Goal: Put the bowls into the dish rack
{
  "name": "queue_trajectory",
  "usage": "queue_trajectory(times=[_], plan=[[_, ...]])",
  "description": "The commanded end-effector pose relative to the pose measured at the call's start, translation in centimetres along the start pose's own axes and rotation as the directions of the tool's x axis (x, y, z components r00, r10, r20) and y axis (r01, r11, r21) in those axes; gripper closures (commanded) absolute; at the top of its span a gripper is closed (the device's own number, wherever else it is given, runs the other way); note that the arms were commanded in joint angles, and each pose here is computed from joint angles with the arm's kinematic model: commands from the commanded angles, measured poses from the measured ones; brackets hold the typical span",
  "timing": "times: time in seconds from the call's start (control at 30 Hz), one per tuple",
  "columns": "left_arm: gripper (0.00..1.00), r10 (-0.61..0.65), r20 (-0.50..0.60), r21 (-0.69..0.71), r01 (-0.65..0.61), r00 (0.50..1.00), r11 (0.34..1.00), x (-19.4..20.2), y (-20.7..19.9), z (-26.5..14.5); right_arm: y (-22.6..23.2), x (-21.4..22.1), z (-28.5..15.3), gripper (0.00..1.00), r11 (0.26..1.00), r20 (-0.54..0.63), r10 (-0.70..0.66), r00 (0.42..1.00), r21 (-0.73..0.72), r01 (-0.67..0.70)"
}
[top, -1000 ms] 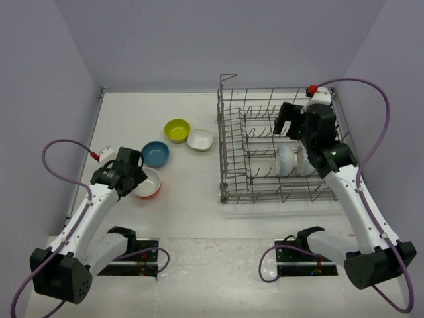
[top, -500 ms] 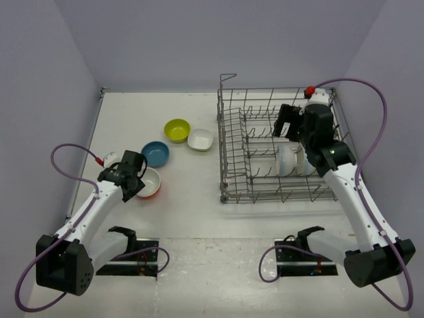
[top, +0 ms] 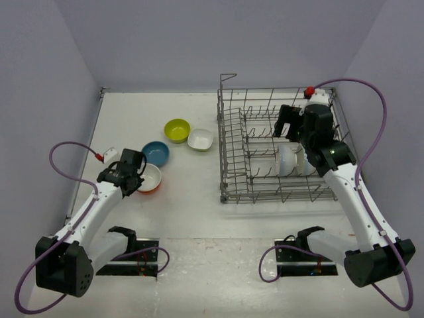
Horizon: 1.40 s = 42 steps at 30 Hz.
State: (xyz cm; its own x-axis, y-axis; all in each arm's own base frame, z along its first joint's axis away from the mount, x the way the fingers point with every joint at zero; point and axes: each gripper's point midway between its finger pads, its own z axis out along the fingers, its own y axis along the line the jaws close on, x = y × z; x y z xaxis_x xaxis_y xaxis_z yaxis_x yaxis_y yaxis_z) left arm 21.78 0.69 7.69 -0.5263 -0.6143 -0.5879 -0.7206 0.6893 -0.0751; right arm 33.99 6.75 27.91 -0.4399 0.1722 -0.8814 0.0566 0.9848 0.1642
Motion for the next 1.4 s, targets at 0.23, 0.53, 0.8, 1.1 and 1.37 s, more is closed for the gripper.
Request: queue_trajectory(times=[0.23, 0.53, 0.8, 1.1, 1.37], plan=[[1.00, 0.002, 0.156, 0.248, -0.041, 0.988, 0.968, -4.3, -3.6, -3.3, 0.2, -0.8, -1.1, 0.01, 0.999, 0.033, -0.022, 0.999, -0.029, 0.023], [1.00, -0.043, 0.287, 0.505, -0.113, 0.957, 0.856, -9.0, -7.3, -10.4, 5.3, -1.5, -3.3, 0.01, 0.958, 0.054, -0.092, 0.994, -0.269, 0.104], [1.00, -0.154, 0.370, 0.793, -0.225, 0.916, 0.566, -13.5, -14.0, -20.2, 16.3, -2.5, -8.3, 0.01, 0.786, 0.132, -0.175, 0.976, -0.578, 0.219], [1.00, -0.150, 0.380, 0.857, -0.286, 0.913, 0.428, -12.3, -21.8, -26.7, 23.5, -4.7, -8.6, 0.01, 0.805, 0.183, -0.211, 0.960, -0.525, 0.277], [1.00, -0.132, 0.355, 0.865, -0.272, 0.925, 0.422, -10.5, -25.4, -27.6, 21.5, -4.3, -5.9, 0.24, 0.910, 0.153, -0.239, 0.959, -0.310, 0.276]])
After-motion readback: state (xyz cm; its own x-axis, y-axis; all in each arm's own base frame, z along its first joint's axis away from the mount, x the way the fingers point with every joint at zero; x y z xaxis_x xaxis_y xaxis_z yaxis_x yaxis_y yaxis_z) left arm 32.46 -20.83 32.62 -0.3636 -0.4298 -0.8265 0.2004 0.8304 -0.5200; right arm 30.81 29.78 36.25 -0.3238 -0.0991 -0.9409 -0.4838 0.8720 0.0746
